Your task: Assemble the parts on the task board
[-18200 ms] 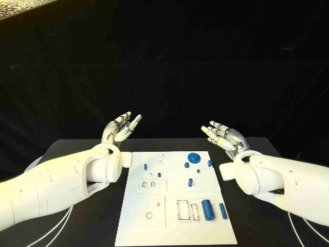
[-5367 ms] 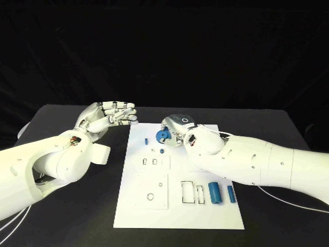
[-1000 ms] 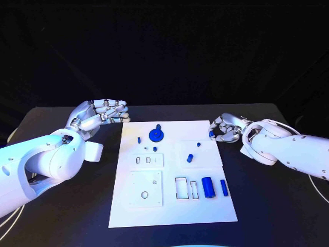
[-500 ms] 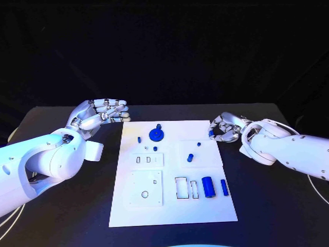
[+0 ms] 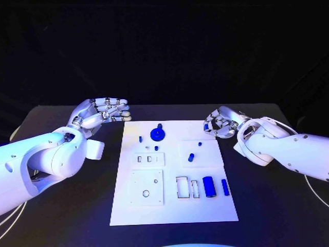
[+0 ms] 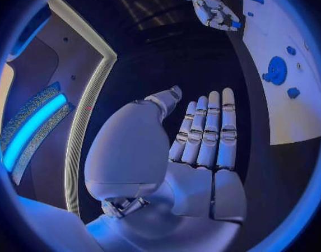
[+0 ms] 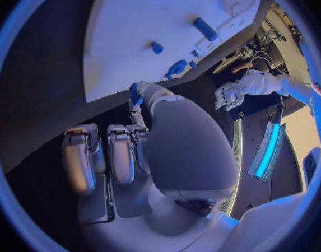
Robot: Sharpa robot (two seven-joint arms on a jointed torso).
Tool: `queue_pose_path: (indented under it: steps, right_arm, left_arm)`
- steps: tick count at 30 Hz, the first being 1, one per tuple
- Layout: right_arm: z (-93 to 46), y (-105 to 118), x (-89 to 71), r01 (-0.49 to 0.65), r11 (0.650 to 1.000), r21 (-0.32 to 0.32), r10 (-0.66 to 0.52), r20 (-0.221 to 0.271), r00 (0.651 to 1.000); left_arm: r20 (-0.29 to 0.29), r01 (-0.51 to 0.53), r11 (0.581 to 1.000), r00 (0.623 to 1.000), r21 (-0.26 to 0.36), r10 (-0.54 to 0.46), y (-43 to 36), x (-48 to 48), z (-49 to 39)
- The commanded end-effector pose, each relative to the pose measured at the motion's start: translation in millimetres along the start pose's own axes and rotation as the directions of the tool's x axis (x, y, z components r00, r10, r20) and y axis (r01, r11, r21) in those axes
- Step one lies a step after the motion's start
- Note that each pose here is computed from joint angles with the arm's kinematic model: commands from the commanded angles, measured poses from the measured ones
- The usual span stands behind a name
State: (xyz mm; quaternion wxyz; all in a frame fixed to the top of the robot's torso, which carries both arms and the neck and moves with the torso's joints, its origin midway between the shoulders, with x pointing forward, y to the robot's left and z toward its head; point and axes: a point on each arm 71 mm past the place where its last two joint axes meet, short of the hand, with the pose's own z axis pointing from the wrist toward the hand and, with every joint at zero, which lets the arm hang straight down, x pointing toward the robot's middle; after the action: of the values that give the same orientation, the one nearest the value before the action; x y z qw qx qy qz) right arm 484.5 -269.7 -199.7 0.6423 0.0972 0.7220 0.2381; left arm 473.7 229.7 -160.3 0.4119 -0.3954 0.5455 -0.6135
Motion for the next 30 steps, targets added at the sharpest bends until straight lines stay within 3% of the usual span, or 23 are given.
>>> queue_pose_path:
  steps: [1, 8, 15, 24, 30]
  right_arm:
    - [-3.8, 14.2, 2.2, -0.026, 0.998, 0.055, 0.025, 0.032, 0.999]
    - [-12.5, 75.7, 25.0, -0.044, 0.998, -0.039, 0.043, -0.018, 0.999]
    - [-18.9, 116.7, 52.2, -0.034, 0.994, -0.107, 0.028, -0.060, 0.998]
    - [-20.7, 142.7, 93.9, -0.019, 0.991, -0.132, 0.005, -0.111, 0.994]
    - [-19.3, 149.4, 111.1, -0.009, 0.992, -0.130, -0.009, -0.134, 0.991]
  left_arm:
    - [-0.012, 0.009, 1.000, 1.000, 0.004, -0.009, -0.6, 1.6, 0.7]
    - [-0.009, 0.007, 1.000, 1.000, -0.005, -0.007, 0.8, 2.5, 2.3]
    - [-0.010, 0.005, 1.000, 1.000, -0.013, -0.006, 2.4, 3.7, 4.4]
    - [-0.012, 0.004, 1.000, 1.000, -0.020, -0.005, 4.1, 5.2, 6.8]
    - [-0.014, 0.005, 1.000, 1.000, -0.022, -0.005, 4.4, 5.8, 7.1]
